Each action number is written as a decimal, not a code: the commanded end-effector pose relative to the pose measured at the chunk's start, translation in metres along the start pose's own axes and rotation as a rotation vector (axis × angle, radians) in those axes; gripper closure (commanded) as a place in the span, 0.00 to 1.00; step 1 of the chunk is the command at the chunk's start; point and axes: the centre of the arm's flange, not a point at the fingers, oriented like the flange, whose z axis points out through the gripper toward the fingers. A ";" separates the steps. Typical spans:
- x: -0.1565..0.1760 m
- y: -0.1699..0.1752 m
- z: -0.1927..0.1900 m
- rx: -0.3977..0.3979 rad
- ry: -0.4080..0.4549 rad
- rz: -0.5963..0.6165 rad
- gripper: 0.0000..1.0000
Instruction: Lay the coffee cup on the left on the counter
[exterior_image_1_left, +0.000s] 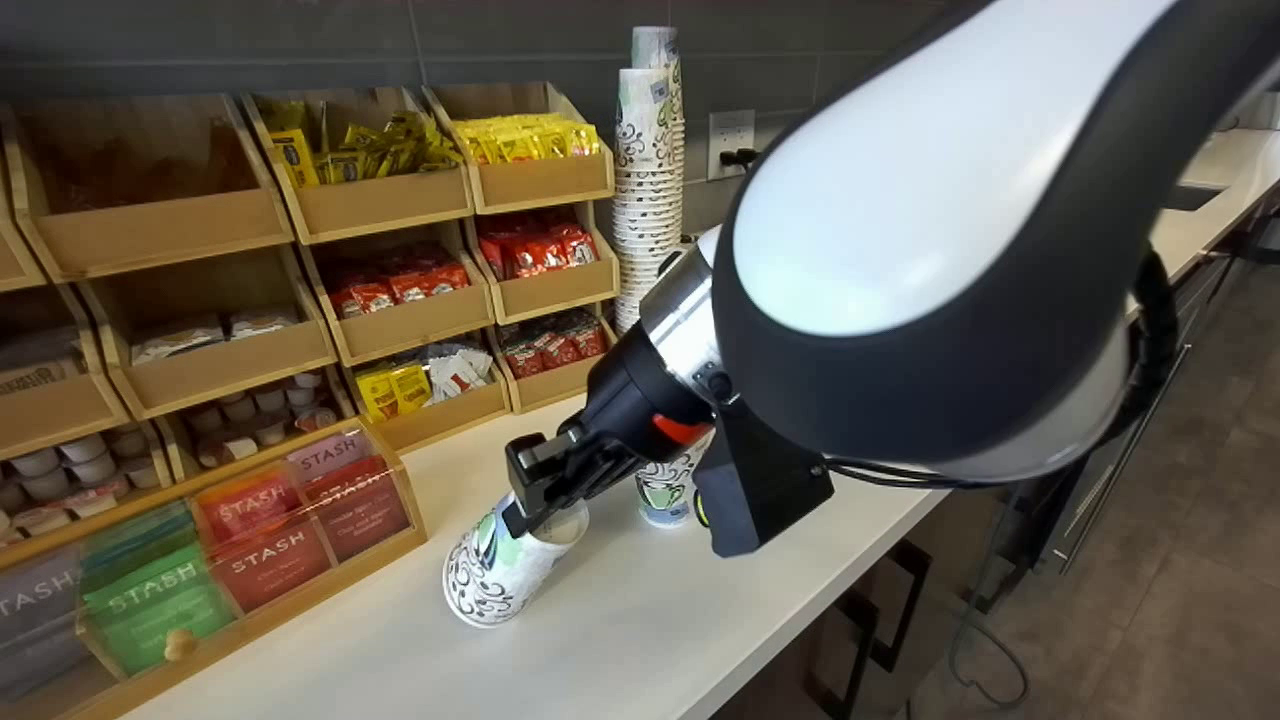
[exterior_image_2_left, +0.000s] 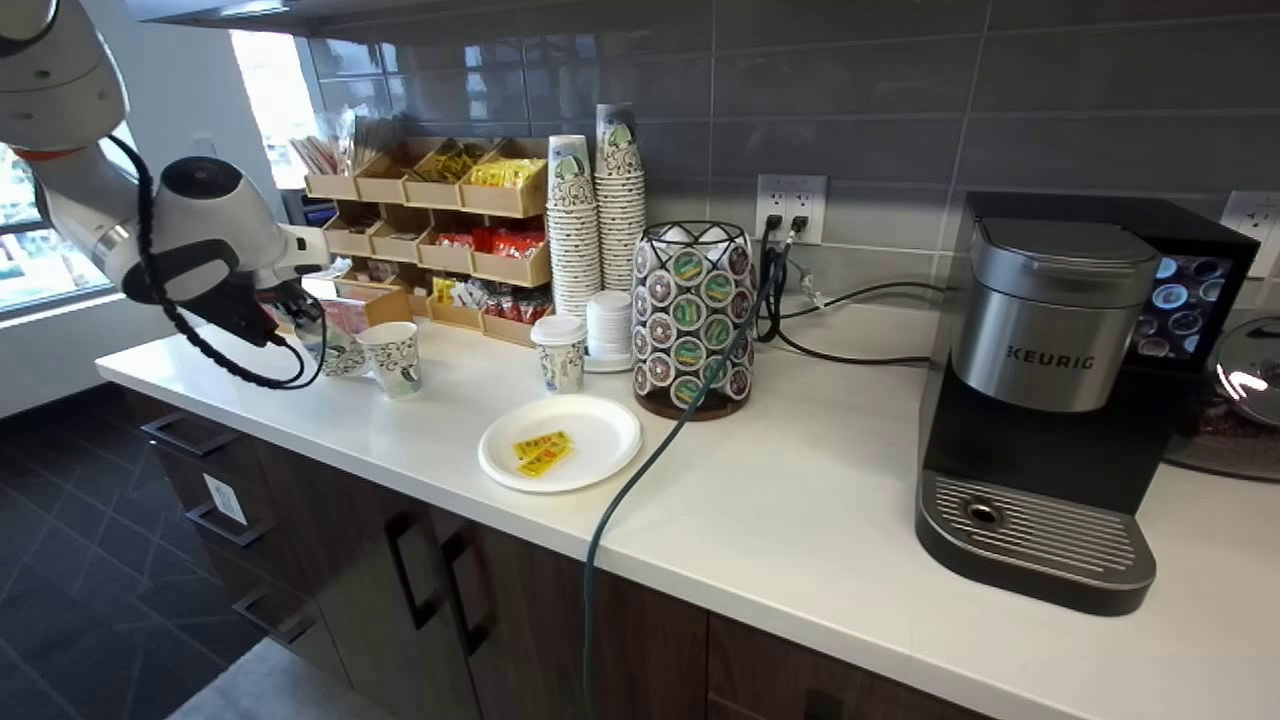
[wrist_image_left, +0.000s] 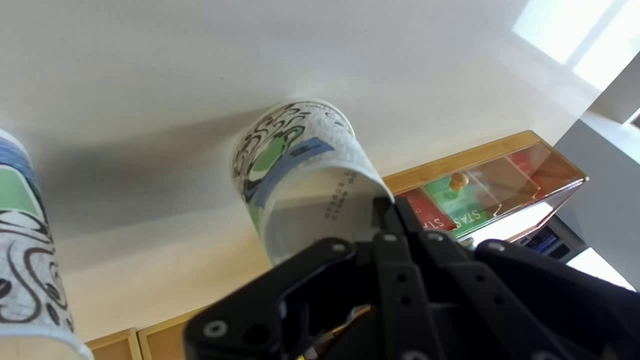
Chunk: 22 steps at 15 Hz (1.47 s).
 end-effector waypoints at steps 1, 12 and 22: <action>-0.047 0.016 0.003 -0.090 0.010 -0.044 0.99; -0.030 0.003 -0.009 -0.078 0.110 -0.087 0.99; -0.057 0.016 0.005 -0.073 0.344 -0.174 0.99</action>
